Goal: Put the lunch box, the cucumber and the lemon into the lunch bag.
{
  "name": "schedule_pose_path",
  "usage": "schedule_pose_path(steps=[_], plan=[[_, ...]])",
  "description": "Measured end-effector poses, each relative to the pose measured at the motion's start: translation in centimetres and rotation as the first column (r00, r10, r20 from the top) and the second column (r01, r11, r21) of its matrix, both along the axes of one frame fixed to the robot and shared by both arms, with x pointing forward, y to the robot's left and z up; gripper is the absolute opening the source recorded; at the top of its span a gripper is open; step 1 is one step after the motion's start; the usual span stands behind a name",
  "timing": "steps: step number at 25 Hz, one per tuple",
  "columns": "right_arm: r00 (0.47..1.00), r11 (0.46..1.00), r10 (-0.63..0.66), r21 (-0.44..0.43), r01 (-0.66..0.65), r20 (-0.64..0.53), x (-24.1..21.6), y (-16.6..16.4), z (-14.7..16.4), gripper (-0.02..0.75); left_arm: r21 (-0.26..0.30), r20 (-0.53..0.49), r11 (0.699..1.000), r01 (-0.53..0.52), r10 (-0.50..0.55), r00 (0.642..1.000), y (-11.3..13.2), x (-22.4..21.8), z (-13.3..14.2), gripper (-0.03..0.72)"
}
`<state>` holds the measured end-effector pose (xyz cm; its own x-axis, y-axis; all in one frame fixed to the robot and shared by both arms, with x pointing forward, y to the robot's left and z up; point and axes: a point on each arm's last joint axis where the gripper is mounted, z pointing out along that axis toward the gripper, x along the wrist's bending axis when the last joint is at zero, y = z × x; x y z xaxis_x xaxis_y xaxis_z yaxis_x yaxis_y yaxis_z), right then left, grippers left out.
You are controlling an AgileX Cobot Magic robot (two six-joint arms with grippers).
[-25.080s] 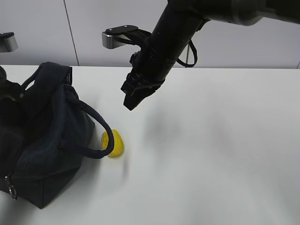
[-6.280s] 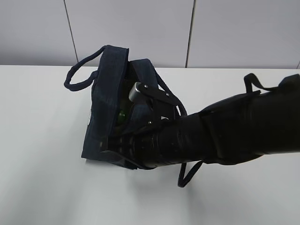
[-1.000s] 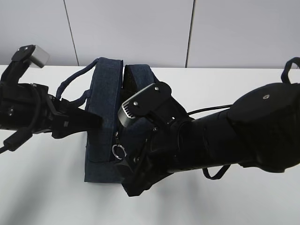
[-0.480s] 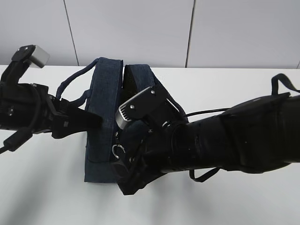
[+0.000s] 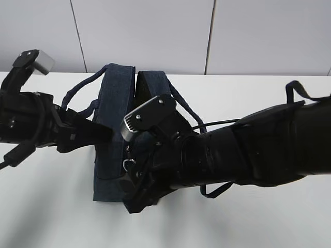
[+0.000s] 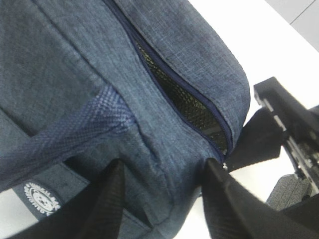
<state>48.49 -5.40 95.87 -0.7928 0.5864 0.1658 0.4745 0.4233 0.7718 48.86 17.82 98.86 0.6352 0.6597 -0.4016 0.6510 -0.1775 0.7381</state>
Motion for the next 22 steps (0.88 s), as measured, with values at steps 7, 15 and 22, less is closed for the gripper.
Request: schedule_pose_path(steps=[7, 15, 22], plan=[[1.0, 1.0, 0.017, 0.008, -0.017, -0.013, 0.0, 0.2, -0.3, 0.321, 0.0, 0.0, 1.0, 0.0, 0.0, 1.0, 0.0, 0.0, 0.0, 0.346], [1.0, 1.0, 0.0, -0.005, 0.0, -0.002, 0.2, 0.2, -0.3, 0.22, 0.0, 0.0, 1.0, 0.0, 0.0, 1.0, 0.0, 0.0, 0.0, 0.346], [0.999, 1.0, -0.014, 0.006, 0.014, 0.031, 0.9, 0.6, 0.7, 0.215, -0.002, -0.001, 1.0, 0.003, -0.003, 1.0, 0.0, 0.0, 0.0, 0.345]])
